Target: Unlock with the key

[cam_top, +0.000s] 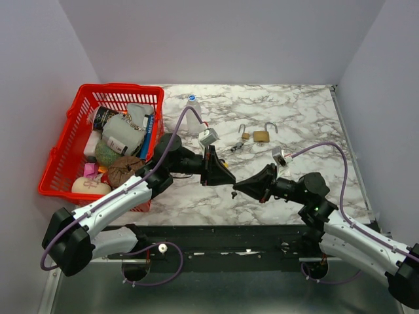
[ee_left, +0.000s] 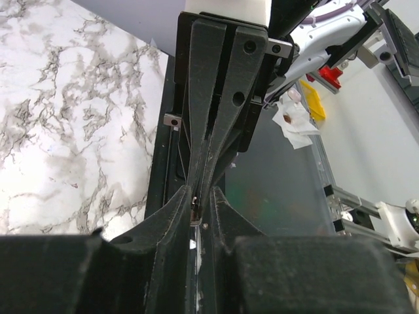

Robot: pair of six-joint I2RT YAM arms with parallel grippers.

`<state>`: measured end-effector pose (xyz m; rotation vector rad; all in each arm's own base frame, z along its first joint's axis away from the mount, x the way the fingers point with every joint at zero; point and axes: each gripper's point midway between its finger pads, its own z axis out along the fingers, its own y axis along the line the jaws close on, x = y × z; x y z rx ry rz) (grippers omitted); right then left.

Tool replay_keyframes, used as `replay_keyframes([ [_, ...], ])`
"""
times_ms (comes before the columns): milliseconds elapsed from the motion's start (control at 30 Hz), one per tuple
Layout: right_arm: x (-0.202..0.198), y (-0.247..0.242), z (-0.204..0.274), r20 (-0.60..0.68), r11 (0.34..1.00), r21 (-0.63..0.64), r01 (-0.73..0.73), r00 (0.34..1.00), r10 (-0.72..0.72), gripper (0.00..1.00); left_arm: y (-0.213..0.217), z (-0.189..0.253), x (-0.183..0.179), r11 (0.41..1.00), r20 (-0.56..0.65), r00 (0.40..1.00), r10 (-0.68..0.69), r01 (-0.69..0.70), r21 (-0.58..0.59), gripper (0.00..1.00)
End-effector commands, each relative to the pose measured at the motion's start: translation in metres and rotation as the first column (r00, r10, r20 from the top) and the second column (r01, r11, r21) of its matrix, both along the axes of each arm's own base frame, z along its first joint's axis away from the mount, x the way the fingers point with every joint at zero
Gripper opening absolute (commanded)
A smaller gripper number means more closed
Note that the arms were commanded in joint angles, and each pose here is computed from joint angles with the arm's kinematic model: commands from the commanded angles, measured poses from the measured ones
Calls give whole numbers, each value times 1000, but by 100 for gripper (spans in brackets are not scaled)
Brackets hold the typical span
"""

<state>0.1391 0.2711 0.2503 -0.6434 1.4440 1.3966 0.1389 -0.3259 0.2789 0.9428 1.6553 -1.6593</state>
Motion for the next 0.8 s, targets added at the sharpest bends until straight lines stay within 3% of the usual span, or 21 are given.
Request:
replay_keyframes([
  [0,-3,1,21,43,999,41,-24,999,22,1,-4,-4,-1,1000,24,1000,-7,7,13,15],
  [100,-4,1,22,42,999,42,-30,999,28,1,-4,-4,-2,1000,29,1000,-8,7,16,0],
  [267,-5,2,18,24,999,29,-38,999,37,4,-4,-2,-1,1000,39,999,1,-1,17,0],
  [400,-8,3,9,12,998,0,-56,998,56,24,-3,-4,0,999,47,999,9,-11,31,0],
  [500,-11,2,5,4,997,-10,-70,998,70,32,-3,-4,1,999,48,999,12,-14,33,0],
  [767,-13,1,-7,-25,997,-34,-73,997,73,40,-3,-3,4,999,54,998,29,-30,33,0],
])
